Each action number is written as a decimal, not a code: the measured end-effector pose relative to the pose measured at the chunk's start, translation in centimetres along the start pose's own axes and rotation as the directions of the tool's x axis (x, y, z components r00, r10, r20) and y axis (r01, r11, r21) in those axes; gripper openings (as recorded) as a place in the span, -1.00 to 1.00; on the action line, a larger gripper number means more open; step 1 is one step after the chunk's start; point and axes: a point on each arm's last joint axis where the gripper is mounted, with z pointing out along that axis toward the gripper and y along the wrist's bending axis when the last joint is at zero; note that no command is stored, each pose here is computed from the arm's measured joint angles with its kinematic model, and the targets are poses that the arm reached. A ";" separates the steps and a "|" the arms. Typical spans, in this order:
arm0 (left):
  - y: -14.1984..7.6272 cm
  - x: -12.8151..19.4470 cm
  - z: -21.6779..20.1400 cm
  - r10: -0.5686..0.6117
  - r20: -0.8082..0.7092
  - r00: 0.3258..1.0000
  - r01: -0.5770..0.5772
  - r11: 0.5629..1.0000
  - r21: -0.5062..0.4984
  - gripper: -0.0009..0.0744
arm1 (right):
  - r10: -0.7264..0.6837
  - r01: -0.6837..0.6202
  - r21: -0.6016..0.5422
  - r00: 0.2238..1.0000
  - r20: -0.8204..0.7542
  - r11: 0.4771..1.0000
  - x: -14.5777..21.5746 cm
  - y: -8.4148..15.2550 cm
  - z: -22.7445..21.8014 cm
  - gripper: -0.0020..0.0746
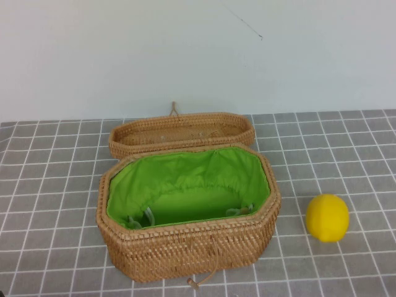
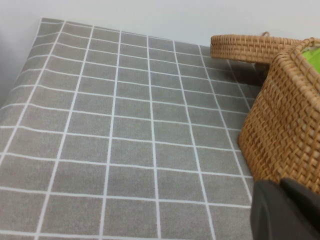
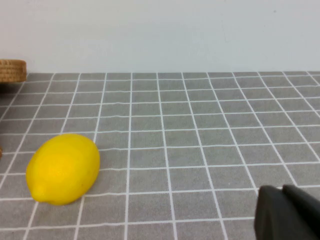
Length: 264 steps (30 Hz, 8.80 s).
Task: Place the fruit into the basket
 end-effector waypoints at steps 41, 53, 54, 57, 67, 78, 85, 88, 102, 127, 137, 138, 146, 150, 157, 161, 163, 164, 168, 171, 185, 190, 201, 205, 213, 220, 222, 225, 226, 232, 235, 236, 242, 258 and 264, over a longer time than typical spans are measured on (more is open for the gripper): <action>0.0 0.0 0.0 0.004 -0.004 1.000 -0.004 1.000 -0.002 -0.97 | 0.072 -0.181 0.117 0.787 0.613 0.977 -5.4 -1.8 -2.0 -0.95; 0.0 0.0 0.0 0.004 -0.004 1.000 -0.004 1.000 -0.002 -0.97 | -0.018 -0.052 0.097 0.790 0.612 0.994 -13.7 -1.6 -6.0 -0.95; 0.0 0.1 0.0 0.004 -0.006 1.000 -0.004 1.000 -0.002 -0.97 | -0.013 -0.046 0.089 0.819 0.574 0.995 -14.5 -1.7 -5.8 -0.95; 0.0 0.1 0.0 0.004 -0.006 1.000 -0.004 1.000 -0.002 -0.97 | 0.040 -0.050 0.023 0.944 0.328 0.998 -16.3 -1.5 -4.9 -0.95; 0.0 0.1 0.0 0.004 -0.006 1.000 -0.004 1.000 -0.002 -0.97 | 0.178 -0.207 -0.210 0.973 -0.150 0.956 -22.3 -0.3 -0.2 -0.95; 0.0 0.0 0.0 0.004 -0.004 1.000 -0.004 1.000 -0.002 -0.97 | 0.361 -0.364 -0.311 0.930 -0.071 0.878 -24.1 0.2 3.8 -0.95; 0.0 0.0 0.0 0.004 -0.004 1.000 -0.004 1.000 -0.002 -0.97 | 0.227 -0.340 -0.489 0.934 -0.276 0.803 -24.1 2.2 7.8 -0.94; 0.0 0.0 0.0 0.004 -0.004 1.000 -0.004 1.000 -0.002 -0.97 | 0.167 -0.344 -0.470 0.911 -0.377 0.813 -24.6 2.7 9.3 -0.94; 0.0 0.0 0.0 0.000 -0.004 1.000 0.000 1.000 -0.001 -0.97 | -0.072 -0.101 -0.200 0.705 -0.706 0.975 -24.3 8.0 15.0 -0.94; -0.1 0.1 0.0 -0.042 -0.007 0.999 0.042 0.999 0.011 -0.97 | 0.075 -0.196 0.006 0.351 -0.934 0.981 -14.0 14.0 24.5 0.81; -0.1 0.1 0.0 -0.046 -0.010 0.999 0.047 0.999 0.012 -0.97 | 0.108 -0.155 0.076 0.213 -0.971 0.985 -8.8 14.7 27.6 0.85; -0.1 0.1 0.0 -0.046 -0.010 0.999 0.047 0.999 0.012 -0.97 | 0.114 -0.153 0.083 0.207 -0.972 0.985 -8.4 14.6 27.8 0.85; -0.1 0.1 0.0 -0.046 -0.010 0.999 0.047 0.999 0.012 -0.97 | 0.111 -0.130 0.085 0.208 -0.972 0.988 -6.5 14.6 29.2 0.85; -0.1 0.1 0.0 -0.046 -0.010 0.999 0.047 0.999 0.012 -0.97 | 0.070 -0.112 0.047 0.205 -0.976 0.993 -5.6 14.8 29.7 0.81; -0.1 0.1 0.0 -0.046 -0.010 0.999 0.047 0.999 0.012 -0.97 | 0.025 -0.106 0.001 0.232 -0.972 0.994 -6.5 14.9 30.0 0.39; -0.1 0.1 0.0 -0.046 -0.010 0.999 0.047 0.999 0.012 -0.97 | -0.021 -0.046 -0.036 0.297 -0.955 0.998 -9.6 14.4 30.7 0.38; -0.1 0.1 0.0 -0.046 -0.010 0.999 0.047 0.999 0.012 -0.97 | -0.049 -0.021 -0.060 0.341 -0.939 0.998 -12.1 14.2 30.8 0.38; -0.1 0.1 0.0 -0.046 -0.010 0.999 0.047 0.999 0.012 -0.97 | -0.064 -0.022 -0.078 0.378 -0.924 0.997 -13.7 14.1 30.8 0.38; -0.1 0.1 0.0 -0.046 -0.010 0.999 0.047 0.999 0.012 -0.97 | -0.135 -0.069 -0.206 0.550 -0.824 0.976 -20.0 15.0 30.7 0.38; -0.1 0.1 0.0 -0.046 -0.010 0.999 0.047 0.999 0.012 -0.97 | -0.186 -0.118 -0.326 0.624 -0.759 0.938 -23.1 17.5 29.3 0.37; -0.1 0.1 0.0 -0.046 -0.010 0.999 0.047 0.999 0.012 -0.97 | -0.441 -0.062 -0.592 0.606 -0.662 0.804 -21.1 29.3 24.1 0.37; -0.1 0.1 0.0 -0.046 -0.010 0.999 0.047 0.999 0.012 -0.97 | -0.466 -0.054 -0.587 0.552 -0.691 0.808 -18.4 30.4 25.5 0.43; -0.1 0.1 0.0 -0.046 -0.010 0.999 0.047 0.999 0.012 -0.97 | -0.459 -0.057 -0.573 0.536 -0.708 0.818 -17.6 30.7 25.9 0.63; -0.1 0.1 0.0 -0.046 -0.010 0.999 0.047 0.999 0.012 -0.97 | -0.459 -0.055 -0.573 0.536 -0.708 0.818 -17.6 30.7 25.9 0.67; -0.1 0.1 0.0 -0.046 -0.010 0.999 0.047 0.999 0.012 -0.97 | -0.484 -0.039 -0.594 0.538 -0.691 0.804 -17.6 30.7 25.9 0.85; -0.1 0.1 0.0 -0.046 -0.010 0.999 0.047 0.999 0.012 -0.97 | -0.485 -0.038 -0.596 0.543 -0.686 0.802 -17.9 30.6 25.8 0.67; -0.1 0.1 0.0 -0.046 -0.010 0.999 0.047 0.999 0.012 -0.97 | -0.495 -0.035 -0.613 0.554 -0.669 0.789 -18.4 30.4 25.4 0.28; -0.1 0.1 0.0 -0.046 -0.010 0.999 0.047 0.999 0.012 -0.97 | -0.503 -0.036 -0.634 0.575 -0.645 0.772 -19.5 30.1 24.8 -0.46; -0.1 0.1 0.0 -0.046 -0.010 0.999 0.047 0.999 0.012 -0.97 | -0.507 -0.031 -0.641 0.583 -0.635 0.767 -19.9 29.9 24.6 -0.63; -0.1 0.1 0.0 -0.046 -0.012 0.999 0.047 0.999 0.012 -0.97 | -0.591 0.054 -0.737 0.638 -0.494 0.673 -22.8 28.8 22.9 -0.91; -0.1 0.1 0.0 -0.046 -0.012 0.999 0.047 0.999 0.012 -0.97 | -0.596 0.071 -0.748 0.656 -0.463 0.659 -23.7 28.3 22.2 -0.93; -0.1 0.1 0.0 -0.046 -0.012 0.999 0.047 0.999 0.012 -0.97 | -0.603 0.084 -0.757 0.663 -0.443 0.648 -24.2 28.1 21.9 -0.94; -0.1 0.1 0.0 -0.046 -0.012 0.999 0.047 0.999 0.012 -0.97 | -0.611 0.135 -0.779 0.707 -0.357 0.612 -27.3 25.3 18.6 -0.94; -0.1 0.1 0.0 -0.046 -0.012 0.999 0.047 0.999 0.011 -0.97 | -0.401 0.189 -0.739 0.908 -0.119 0.647 -24.8 13.5 6.2 -0.94; -0.1 0.1 0.0 -0.046 -0.012 0.999 0.047 0.999 0.011 -0.97 | -0.400 0.192 -0.741 0.910 -0.112 0.644 -24.8 12.1 4.7 -0.94</action>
